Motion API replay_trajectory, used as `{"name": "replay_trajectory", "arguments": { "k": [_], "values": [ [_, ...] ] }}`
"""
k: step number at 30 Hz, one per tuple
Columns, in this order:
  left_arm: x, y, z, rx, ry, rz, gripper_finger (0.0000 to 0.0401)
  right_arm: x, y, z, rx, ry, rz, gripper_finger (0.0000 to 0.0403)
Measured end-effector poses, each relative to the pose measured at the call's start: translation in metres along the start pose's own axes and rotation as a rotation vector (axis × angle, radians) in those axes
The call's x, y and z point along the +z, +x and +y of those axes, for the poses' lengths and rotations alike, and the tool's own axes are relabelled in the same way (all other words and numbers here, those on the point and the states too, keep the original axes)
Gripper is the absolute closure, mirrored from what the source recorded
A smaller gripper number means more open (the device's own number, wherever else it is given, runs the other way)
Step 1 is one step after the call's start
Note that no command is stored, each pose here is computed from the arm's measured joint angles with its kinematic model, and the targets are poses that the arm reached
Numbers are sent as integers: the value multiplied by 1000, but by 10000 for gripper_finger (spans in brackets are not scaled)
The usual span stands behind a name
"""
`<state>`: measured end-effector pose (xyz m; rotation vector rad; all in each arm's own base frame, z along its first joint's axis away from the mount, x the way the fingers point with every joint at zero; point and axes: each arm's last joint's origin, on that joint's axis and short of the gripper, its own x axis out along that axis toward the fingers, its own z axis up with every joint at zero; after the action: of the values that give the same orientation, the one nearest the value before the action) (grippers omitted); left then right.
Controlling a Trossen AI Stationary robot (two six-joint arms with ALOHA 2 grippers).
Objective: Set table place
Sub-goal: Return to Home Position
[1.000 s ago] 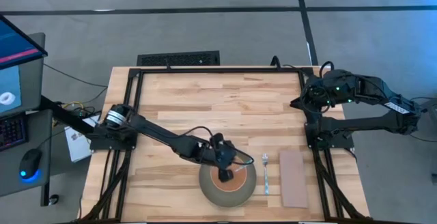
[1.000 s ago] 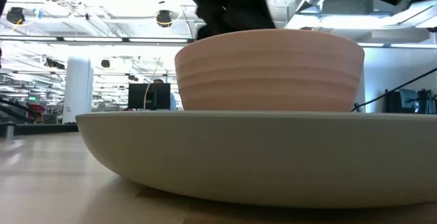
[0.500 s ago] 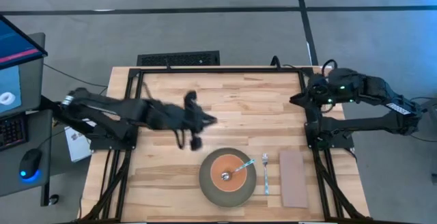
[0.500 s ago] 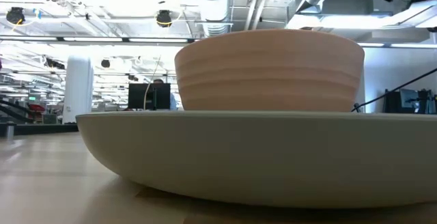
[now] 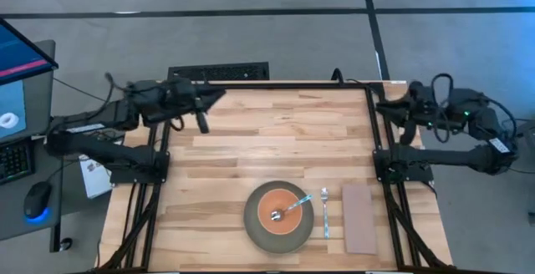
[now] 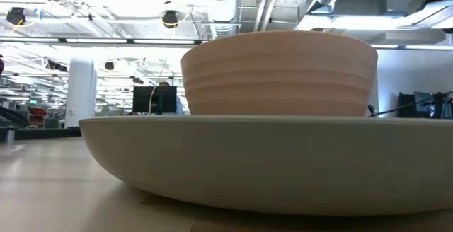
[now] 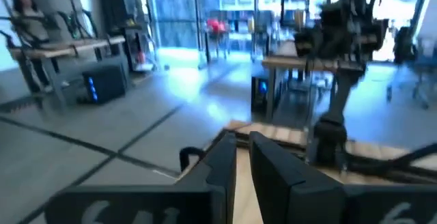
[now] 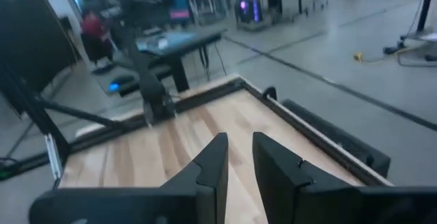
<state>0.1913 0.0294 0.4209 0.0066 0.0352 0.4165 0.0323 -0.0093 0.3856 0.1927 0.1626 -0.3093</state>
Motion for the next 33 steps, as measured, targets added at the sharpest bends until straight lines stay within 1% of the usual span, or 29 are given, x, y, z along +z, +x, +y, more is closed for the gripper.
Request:
{"name": "replay_trajectory", "arguments": {
  "k": [2,4,7,11,16,19,21,24,27,30,33],
  "values": [
    [-14,-12,10,16,-13,-26,366,-12,-7,-3,5,17,-38,310],
    [-29,-23,20,59,-41,-33,366,-24,-13,-6,11,38,-70,310],
    [-51,-37,31,104,-67,-30,367,-45,-12,-9,24,76,-102,310],
    [-76,-58,38,99,-96,-40,366,-72,-2,-13,33,106,-118,310],
    [-112,-79,42,106,-139,-47,366,-97,8,-17,48,109,-154,310],
    [-132,-88,43,105,-164,-62,366,-106,17,-17,57,79,-107,310],
    [-146,-93,43,106,-185,-66,366,-105,20,-16,72,63,-138,310],
    [-164,-99,44,111,-214,-87,367,-110,26,-16,85,50,-137,310],
    [-176,-105,45,120,-249,-123,367,-108,29,-16,94,32,-192,310],
    [-187,-110,46,120,-258,-147,367,-114,38,-16,95,22,-199,310],
    [-193,-107,46,123,-254,-128,367,-118,44,-16,110,9,-238,310]
  ]
}}
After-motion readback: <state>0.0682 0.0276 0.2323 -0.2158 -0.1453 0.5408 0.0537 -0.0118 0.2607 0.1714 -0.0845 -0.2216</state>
